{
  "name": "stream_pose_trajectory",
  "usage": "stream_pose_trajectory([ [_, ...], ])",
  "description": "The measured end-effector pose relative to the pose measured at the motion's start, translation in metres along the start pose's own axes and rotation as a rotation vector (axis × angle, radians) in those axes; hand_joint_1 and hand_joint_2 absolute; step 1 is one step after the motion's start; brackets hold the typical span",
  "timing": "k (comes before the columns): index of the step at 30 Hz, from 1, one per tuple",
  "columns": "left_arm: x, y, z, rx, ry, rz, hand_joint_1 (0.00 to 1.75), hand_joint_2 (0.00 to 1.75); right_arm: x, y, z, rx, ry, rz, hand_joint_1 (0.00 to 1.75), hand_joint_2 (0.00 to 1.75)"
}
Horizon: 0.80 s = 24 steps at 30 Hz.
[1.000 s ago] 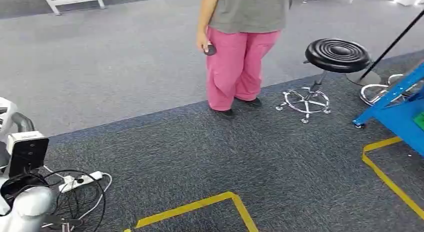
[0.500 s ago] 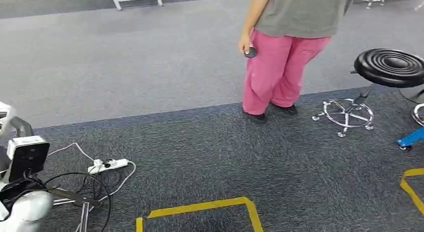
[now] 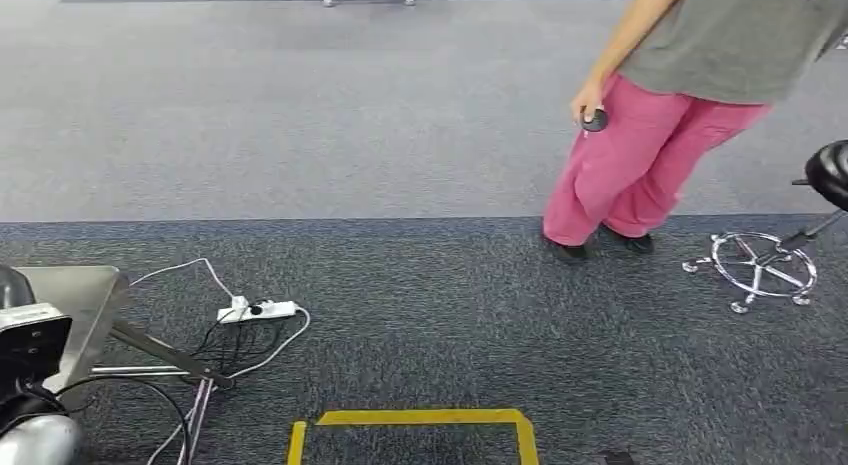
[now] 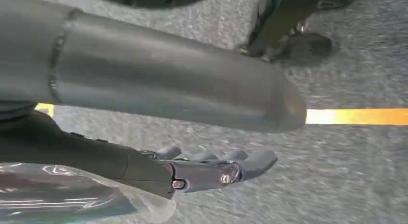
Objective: Take the parts from the cabinet and place them on the table.
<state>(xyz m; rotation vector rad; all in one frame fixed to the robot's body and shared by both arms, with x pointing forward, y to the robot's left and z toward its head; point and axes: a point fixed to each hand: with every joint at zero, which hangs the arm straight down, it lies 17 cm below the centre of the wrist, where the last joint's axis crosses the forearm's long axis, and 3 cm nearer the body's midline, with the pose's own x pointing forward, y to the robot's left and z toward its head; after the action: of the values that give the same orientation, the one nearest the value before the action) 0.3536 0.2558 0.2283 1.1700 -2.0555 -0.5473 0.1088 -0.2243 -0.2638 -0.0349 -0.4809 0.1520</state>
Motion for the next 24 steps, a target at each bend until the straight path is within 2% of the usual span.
stream_pose_trajectory([
  [10,-0.004,0.009,0.005,0.009,0.022,-0.014,1.75,1.75,0.025,-0.008,-0.003,-0.041,-0.103,-0.003,0.0,0.0],
  [15,-0.003,0.012,0.005,0.014,0.02,-0.015,1.75,1.75,0.024,-0.01,-0.004,-0.054,-0.088,0.007,0.0,0.0],
  [18,-0.004,0.012,0.004,0.015,0.024,-0.012,1.75,1.75,0.002,-0.01,-0.004,-0.051,0.035,0.031,0.0,0.0],
  [20,-0.003,0.013,0.0,0.023,0.021,-0.01,1.75,1.75,-0.02,-0.008,-0.002,-0.043,0.162,0.038,0.0,0.0],
  [23,0.0,0.008,-0.025,0.052,-0.002,0.004,1.75,1.75,-0.066,0.002,0.015,0.018,0.459,0.038,0.0,0.0],
  [24,0.001,0.003,-0.029,0.049,-0.005,0.009,1.75,1.75,-0.076,0.006,0.021,0.041,0.527,0.041,0.0,0.0],
])
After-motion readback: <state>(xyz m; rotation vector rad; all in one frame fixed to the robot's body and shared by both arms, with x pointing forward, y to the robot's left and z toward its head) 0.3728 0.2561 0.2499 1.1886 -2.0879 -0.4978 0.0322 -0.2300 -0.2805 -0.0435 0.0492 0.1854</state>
